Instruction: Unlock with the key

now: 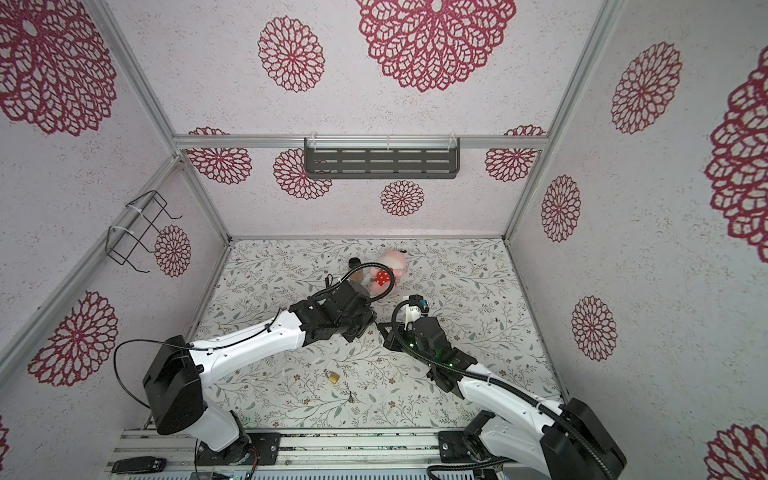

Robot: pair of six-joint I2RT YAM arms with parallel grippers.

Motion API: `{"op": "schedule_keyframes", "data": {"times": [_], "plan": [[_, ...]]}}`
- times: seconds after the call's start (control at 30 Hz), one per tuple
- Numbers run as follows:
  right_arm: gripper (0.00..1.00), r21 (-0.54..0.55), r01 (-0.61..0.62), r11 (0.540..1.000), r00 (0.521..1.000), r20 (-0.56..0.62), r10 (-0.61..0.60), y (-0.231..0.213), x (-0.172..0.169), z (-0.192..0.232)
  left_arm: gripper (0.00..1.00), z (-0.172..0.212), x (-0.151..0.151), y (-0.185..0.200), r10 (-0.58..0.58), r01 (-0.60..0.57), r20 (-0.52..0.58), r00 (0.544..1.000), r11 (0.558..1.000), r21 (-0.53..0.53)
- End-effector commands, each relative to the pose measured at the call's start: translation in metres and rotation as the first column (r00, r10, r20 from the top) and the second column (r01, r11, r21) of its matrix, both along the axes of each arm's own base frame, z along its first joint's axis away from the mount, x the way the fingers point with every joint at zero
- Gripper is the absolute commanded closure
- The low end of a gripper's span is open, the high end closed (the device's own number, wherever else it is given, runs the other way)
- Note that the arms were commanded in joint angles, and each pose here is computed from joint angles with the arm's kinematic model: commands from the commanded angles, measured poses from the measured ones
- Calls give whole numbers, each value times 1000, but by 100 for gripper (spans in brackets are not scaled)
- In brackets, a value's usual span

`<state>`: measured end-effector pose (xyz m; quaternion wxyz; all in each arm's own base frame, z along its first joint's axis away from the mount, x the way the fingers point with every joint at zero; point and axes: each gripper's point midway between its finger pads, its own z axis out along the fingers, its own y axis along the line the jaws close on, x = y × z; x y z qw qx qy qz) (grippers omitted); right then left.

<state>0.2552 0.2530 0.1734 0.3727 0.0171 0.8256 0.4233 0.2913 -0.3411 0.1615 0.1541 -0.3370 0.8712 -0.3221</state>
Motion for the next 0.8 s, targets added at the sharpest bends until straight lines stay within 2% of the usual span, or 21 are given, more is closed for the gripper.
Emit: {"op": "schedule_keyframes", "data": {"times": [0.0, 0.1, 0.3, 0.43, 0.57, 0.77], "plan": [[100, -106, 56, 993, 995, 89, -47, -12, 12, 11, 93, 14, -2, -19, -41, 42, 5, 999, 993, -107], [100, -106, 58, 993, 994, 95, -48, -10, 16, 17, 93, 16, 0, -15, -32, 32, 10, 999, 996, -82], [100, 77, 12, 997, 997, 71, -18, 7, 12, 39, 94, 15, -3, -19, -46, 47, 6, 999, 995, -87], [100, 37, 27, 999, 998, 55, -29, 7, 16, 28, 94, 29, 0, -26, -46, 50, 32, 998, 987, -151], [100, 40, 34, 999, 997, 64, -37, 8, 18, 26, 95, 42, 0, -33, -58, 66, 50, 997, 978, -195], [100, 131, 23, 991, 999, 43, -29, 16, 18, 37, 95, 52, 2, -32, -50, 65, 79, 996, 976, -207]]}}
